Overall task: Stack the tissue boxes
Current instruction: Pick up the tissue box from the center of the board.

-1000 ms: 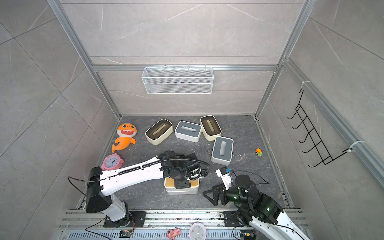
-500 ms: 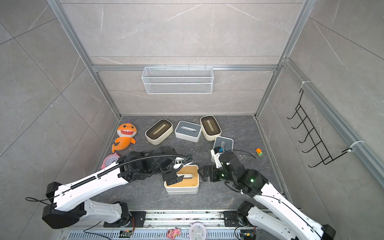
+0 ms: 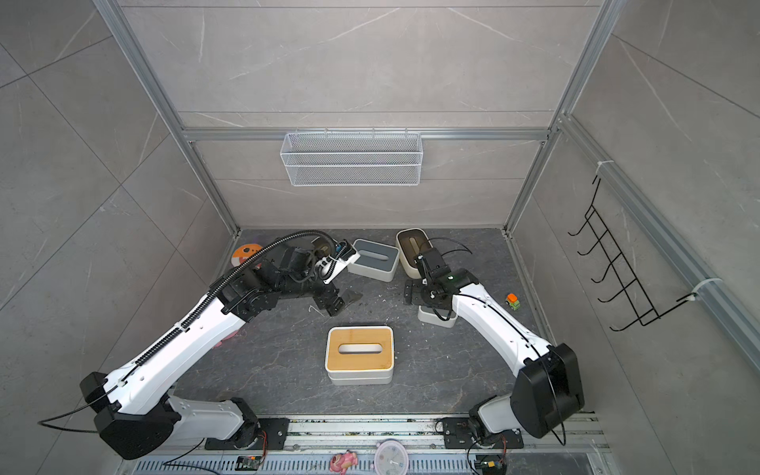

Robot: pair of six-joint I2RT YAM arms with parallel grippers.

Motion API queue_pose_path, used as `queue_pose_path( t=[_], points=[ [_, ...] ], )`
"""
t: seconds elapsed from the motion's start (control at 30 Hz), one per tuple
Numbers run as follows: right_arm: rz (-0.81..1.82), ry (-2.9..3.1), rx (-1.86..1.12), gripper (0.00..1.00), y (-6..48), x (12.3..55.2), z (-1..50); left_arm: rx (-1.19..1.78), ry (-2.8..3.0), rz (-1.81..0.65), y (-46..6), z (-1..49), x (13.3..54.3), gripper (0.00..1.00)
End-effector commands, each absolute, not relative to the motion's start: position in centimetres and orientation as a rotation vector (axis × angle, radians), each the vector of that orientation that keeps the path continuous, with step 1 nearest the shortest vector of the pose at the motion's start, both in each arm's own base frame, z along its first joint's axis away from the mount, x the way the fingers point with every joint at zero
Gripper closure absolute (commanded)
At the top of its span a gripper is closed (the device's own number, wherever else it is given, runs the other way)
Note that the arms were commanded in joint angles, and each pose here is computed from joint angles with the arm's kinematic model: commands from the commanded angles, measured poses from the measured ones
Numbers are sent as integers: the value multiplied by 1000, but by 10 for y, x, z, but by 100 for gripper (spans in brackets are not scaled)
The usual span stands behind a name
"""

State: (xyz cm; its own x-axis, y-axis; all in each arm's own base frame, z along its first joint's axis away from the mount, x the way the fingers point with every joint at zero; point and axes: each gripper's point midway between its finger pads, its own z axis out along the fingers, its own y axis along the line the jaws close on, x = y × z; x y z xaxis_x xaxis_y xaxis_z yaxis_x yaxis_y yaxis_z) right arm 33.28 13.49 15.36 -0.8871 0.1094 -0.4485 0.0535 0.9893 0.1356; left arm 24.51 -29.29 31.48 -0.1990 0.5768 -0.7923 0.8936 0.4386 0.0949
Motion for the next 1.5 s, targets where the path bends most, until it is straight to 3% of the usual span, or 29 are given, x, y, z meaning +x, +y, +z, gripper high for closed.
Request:
queue_pose_path(
  t=[0.0,0.23,0.77,1.47],
  points=[
    [83,2641,154,9,125,357,153,1401,1695,-661,-315,304,222,0],
    [-24,2648,179,10,104,375,143,1345,1755,-584,-304,258,244,0],
    [77,2701,226,14,113,405,104,1340,1767,-628,-301,251,242,0],
    [-26,2738,281,24,98,411,68,1342,1776,-670,-306,248,241,0]
  ],
)
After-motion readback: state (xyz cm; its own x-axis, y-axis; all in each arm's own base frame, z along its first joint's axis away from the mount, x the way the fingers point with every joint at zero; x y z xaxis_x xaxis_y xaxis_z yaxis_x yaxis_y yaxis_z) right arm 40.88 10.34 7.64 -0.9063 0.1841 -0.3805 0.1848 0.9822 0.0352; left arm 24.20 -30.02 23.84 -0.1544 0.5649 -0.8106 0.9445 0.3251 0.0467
